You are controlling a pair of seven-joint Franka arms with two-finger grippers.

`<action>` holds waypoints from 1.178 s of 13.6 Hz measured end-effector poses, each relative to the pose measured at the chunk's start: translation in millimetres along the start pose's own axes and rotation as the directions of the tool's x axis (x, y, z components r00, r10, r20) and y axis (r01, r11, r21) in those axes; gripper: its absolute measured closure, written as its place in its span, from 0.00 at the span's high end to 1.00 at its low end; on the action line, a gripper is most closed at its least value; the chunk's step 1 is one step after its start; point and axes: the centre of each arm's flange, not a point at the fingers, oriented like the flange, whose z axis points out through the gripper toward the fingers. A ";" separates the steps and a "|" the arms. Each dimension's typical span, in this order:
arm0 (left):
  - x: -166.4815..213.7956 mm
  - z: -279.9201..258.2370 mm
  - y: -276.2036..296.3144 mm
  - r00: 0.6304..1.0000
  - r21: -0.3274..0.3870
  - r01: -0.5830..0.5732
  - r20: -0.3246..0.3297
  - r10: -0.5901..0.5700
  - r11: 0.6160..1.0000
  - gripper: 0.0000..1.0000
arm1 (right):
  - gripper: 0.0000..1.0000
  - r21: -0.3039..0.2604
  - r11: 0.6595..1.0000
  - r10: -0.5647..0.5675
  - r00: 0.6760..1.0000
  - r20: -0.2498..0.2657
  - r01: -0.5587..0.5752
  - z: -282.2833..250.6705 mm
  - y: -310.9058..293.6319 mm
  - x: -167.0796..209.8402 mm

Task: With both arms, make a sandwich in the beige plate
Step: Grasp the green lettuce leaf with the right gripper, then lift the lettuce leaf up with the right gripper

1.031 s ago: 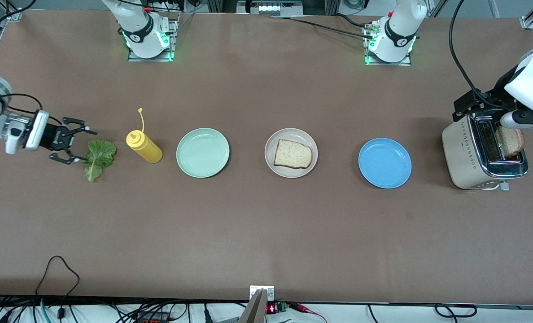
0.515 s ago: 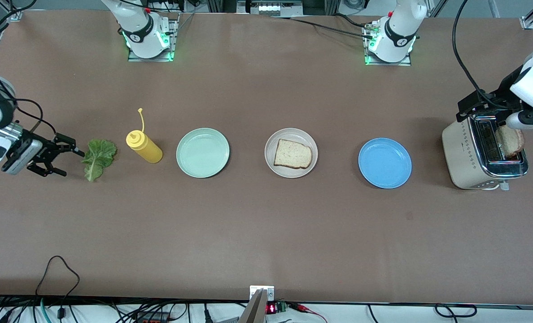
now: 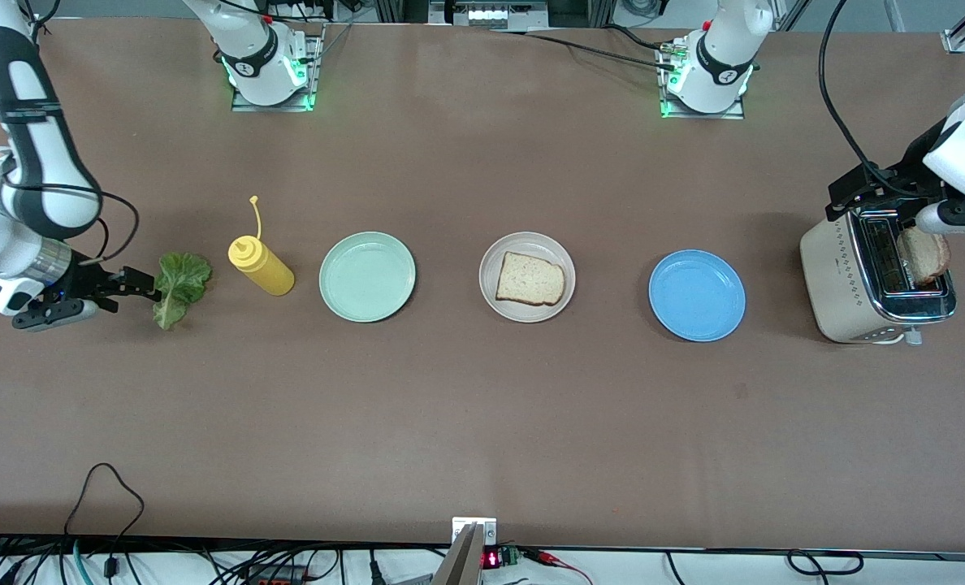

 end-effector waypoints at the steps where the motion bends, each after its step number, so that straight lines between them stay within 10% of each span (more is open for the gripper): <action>1: 0.0 0.0 0.1 1.000 0.000 0.000 0.000 0.000 1.000 1.00 | 1.00 -0.040 0.997 0.060 0.998 0.023 -0.059 4.9 -1.8 -0.4; 5: 0.0 -0.1 0.2 1.000 0.000 0.000 0.000 0.000 1.000 1.00 | 1.00 -0.180 0.965 0.206 0.976 0.077 -0.189 38.6 -2.6 -5.5; 16: -0.1 -0.6 1.4 1.000 0.000 -0.003 -0.001 0.003 1.000 1.00 | 0.98 -0.191 0.967 0.185 0.979 0.082 -0.167 84.8 -14.8 -4.3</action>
